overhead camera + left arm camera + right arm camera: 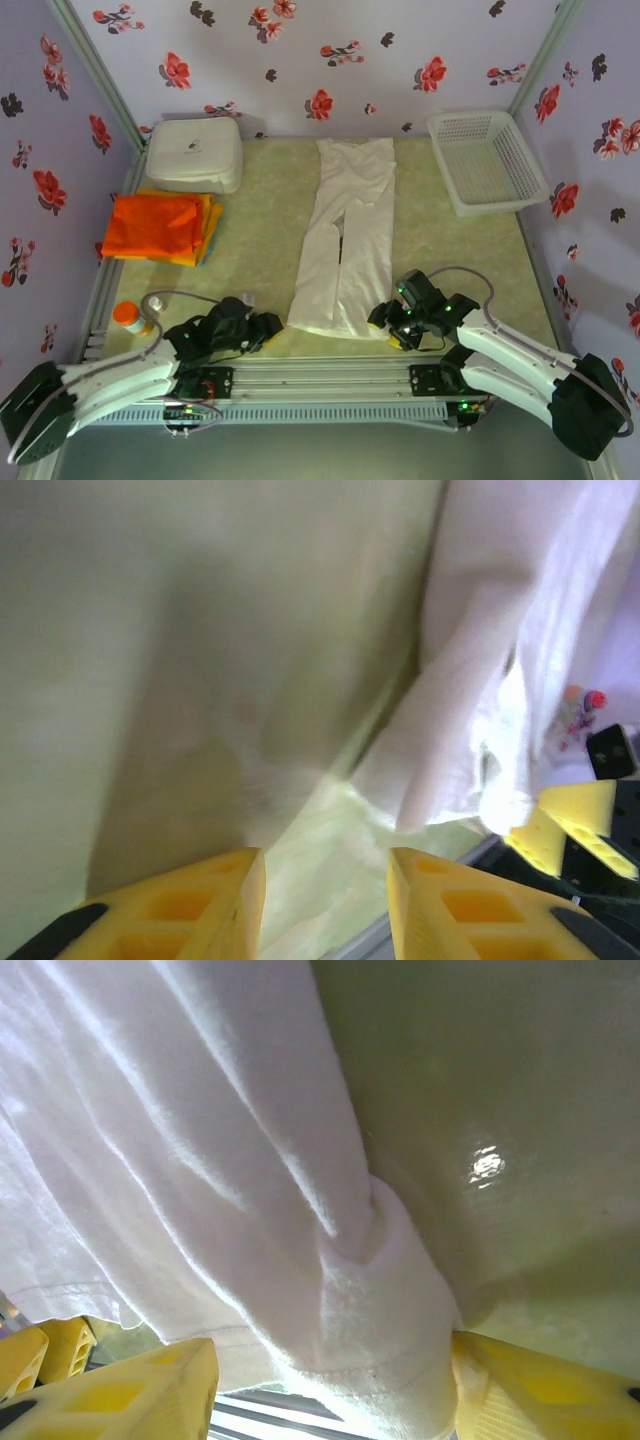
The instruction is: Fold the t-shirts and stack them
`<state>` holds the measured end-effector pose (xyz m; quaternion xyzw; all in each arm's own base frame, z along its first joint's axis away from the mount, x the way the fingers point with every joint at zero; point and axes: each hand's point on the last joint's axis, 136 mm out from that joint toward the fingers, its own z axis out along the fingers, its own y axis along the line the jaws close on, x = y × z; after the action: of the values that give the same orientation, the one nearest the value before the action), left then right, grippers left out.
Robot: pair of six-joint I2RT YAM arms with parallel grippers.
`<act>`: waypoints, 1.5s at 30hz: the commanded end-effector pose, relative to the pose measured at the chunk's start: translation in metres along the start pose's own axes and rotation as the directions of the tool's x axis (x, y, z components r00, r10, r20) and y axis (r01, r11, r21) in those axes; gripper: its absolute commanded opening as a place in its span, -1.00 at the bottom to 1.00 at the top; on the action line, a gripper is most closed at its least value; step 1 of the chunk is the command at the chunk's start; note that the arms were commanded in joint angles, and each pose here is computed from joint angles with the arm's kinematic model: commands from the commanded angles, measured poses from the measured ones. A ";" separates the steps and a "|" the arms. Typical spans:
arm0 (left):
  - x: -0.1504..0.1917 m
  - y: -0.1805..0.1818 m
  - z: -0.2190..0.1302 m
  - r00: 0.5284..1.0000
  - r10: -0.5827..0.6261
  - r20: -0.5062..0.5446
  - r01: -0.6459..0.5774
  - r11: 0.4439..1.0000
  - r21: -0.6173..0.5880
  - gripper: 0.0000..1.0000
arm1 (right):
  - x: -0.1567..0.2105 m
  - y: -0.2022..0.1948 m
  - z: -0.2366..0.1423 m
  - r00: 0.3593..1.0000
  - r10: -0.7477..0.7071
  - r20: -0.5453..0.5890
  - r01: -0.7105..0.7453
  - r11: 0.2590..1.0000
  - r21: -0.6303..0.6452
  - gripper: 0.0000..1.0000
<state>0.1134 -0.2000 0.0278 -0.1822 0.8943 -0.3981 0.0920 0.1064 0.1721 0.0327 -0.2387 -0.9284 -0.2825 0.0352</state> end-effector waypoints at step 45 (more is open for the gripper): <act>-0.098 -0.080 -0.007 0.935 0.343 -0.094 -0.355 0.890 -0.287 -0.35 | -0.020 -0.013 -0.018 0.998 -0.006 0.068 0.002 0.998 0.060 0.51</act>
<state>0.2181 -0.2071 0.0883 -0.0545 0.9598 -0.2491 0.1175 0.1216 0.1549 0.0426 -0.2460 -0.9315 -0.2677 0.0127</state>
